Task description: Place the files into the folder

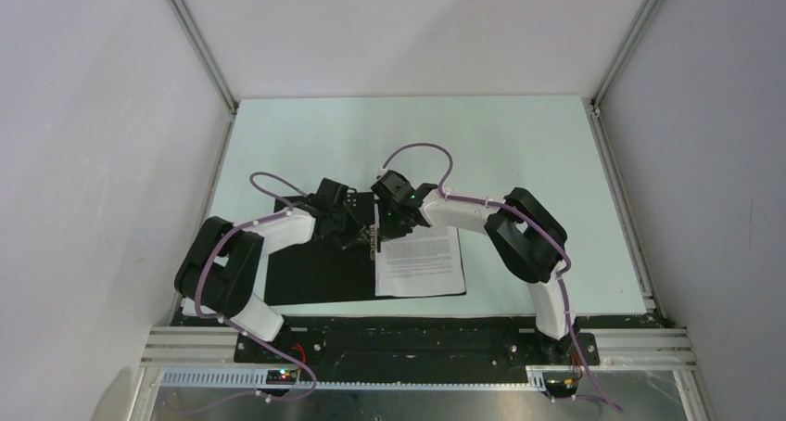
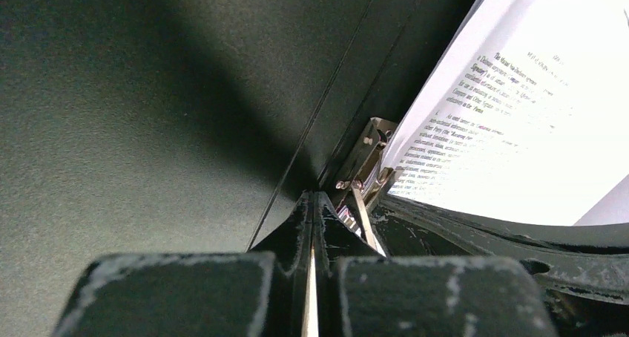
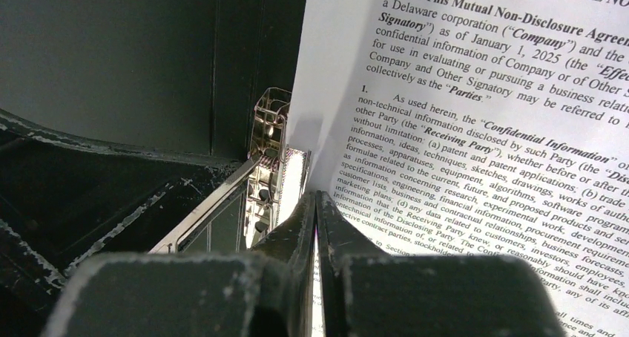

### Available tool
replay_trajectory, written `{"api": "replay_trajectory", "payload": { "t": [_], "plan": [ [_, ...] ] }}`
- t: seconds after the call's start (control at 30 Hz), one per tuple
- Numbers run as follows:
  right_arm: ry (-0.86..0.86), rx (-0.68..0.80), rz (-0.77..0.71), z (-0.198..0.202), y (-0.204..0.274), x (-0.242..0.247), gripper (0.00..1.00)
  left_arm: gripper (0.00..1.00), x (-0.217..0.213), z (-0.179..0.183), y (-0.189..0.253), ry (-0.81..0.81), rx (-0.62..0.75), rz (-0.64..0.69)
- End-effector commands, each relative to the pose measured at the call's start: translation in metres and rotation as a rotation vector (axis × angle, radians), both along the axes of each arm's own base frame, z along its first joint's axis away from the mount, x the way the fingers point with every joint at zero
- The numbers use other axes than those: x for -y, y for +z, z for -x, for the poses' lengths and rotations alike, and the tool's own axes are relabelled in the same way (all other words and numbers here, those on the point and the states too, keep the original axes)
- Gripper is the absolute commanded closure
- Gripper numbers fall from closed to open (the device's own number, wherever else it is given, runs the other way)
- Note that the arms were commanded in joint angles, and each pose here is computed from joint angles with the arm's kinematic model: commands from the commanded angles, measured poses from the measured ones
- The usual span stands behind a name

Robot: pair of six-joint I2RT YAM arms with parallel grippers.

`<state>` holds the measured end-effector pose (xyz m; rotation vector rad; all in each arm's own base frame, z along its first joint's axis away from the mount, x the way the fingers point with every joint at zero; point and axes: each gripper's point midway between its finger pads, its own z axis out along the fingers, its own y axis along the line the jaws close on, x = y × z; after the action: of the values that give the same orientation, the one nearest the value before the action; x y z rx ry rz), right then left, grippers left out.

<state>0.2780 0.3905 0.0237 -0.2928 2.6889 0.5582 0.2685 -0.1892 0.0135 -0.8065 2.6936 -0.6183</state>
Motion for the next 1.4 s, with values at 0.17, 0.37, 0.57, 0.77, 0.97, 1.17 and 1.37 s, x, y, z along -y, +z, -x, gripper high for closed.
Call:
{"api": "replay_trajectory", "payload": {
  "t": [0.17, 0.37, 0.57, 0.77, 0.97, 1.17, 1.37],
  "plan": [
    [-0.025, -0.013, 0.029, -0.01, -0.011, 0.022, 0.95, 1.0, 0.028, 0.021, -0.012, 0.066, -0.071, 0.098],
    [-0.066, 0.008, 0.031, -0.031, 0.0, 0.045, 0.95, 1.0, 0.054, 0.015, -0.006, 0.076, -0.052, 0.146],
    [-0.089, 0.024, 0.033, -0.044, 0.01, 0.061, 0.95, 1.0, 0.062, 0.012, -0.002, 0.076, -0.033, 0.15],
    [-0.095, 0.036, 0.027, -0.046, 0.018, 0.063, 0.95, 0.99, 0.055, 0.014, 0.006, 0.04, 0.009, 0.116],
    [-0.099, 0.056, 0.015, -0.048, 0.028, 0.063, 0.95, 0.95, 0.05, 0.014, 0.017, 0.001, 0.058, 0.092],
    [-0.104, 0.104, 0.019, -0.051, 0.052, 0.067, 0.9, 0.89, 0.047, 0.008, 0.039, -0.03, 0.121, 0.084],
    [-0.047, 0.161, 0.06, -0.037, 0.078, 0.06, 0.83, 0.87, 0.016, 0.011, 0.044, -0.015, 0.137, 0.047]
  ]
}}
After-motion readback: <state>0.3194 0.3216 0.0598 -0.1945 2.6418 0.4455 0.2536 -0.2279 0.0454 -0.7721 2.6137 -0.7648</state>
